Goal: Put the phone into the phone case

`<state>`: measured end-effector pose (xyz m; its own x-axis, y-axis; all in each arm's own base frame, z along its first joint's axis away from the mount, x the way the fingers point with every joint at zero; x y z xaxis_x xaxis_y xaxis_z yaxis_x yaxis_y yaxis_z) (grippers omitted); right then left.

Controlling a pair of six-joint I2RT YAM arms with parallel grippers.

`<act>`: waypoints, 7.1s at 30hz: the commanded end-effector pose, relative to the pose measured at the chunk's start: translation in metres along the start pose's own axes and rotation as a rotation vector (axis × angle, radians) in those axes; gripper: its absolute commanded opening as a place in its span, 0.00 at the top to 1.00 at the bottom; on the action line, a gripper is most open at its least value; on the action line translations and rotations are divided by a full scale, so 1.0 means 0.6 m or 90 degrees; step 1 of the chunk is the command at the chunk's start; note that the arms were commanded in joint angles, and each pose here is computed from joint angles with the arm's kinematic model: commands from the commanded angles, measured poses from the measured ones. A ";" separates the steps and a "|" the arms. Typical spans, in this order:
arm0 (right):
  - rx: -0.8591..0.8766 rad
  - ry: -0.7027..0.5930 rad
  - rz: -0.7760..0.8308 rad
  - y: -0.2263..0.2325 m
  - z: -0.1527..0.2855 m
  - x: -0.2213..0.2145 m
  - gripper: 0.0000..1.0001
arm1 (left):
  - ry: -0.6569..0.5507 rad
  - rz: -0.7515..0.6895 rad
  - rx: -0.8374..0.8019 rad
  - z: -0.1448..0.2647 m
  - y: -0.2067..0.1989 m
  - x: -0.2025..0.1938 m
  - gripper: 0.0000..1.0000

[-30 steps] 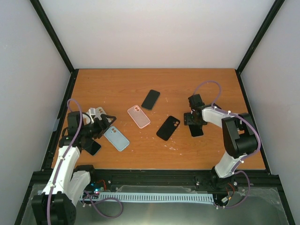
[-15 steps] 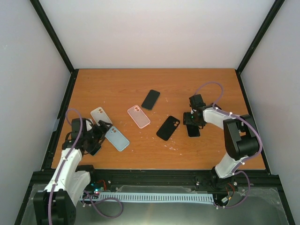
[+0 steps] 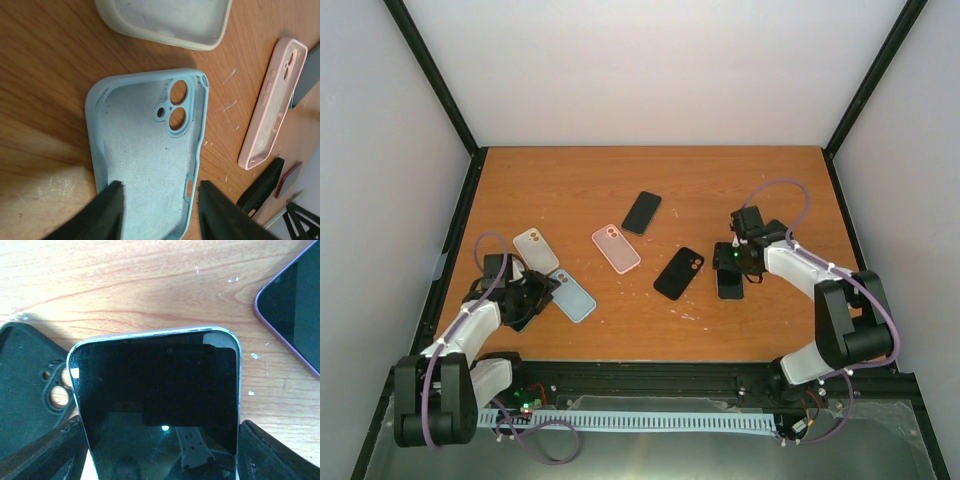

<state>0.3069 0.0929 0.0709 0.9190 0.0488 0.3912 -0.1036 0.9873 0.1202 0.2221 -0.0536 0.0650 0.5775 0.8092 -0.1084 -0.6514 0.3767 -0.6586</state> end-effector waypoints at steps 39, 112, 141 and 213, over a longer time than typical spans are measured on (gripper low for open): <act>0.257 -0.145 0.039 0.191 0.159 0.000 0.51 | -0.024 -0.082 0.023 -0.024 -0.009 0.024 1.00; 0.304 0.080 0.092 0.412 -0.004 -0.130 0.33 | 0.198 -0.241 -0.133 -0.047 -0.078 -0.158 0.49; 0.327 0.029 0.111 0.365 -0.001 -0.131 0.51 | 0.268 -0.264 -0.077 -0.117 -0.080 -0.206 0.60; 0.461 0.042 -0.012 0.377 -0.018 -0.162 0.70 | 0.208 -0.288 -0.016 -0.107 -0.097 -0.206 0.68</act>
<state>0.2000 0.3031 0.0465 0.9348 0.0780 0.3465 -0.2992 0.6987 0.6498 0.2223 -0.2000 0.0736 0.9059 0.4218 -0.0378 -0.3267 0.6393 -0.6961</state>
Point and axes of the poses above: each gripper's point midway between its finger pads, its own z axis back along the fingers, its own y axis along the line the jaws close on, x = y × z, the point moved 3 cm from there along z, back along the fingers, and after that the axes turned 9 degrees about z, right-handed, at the moved point
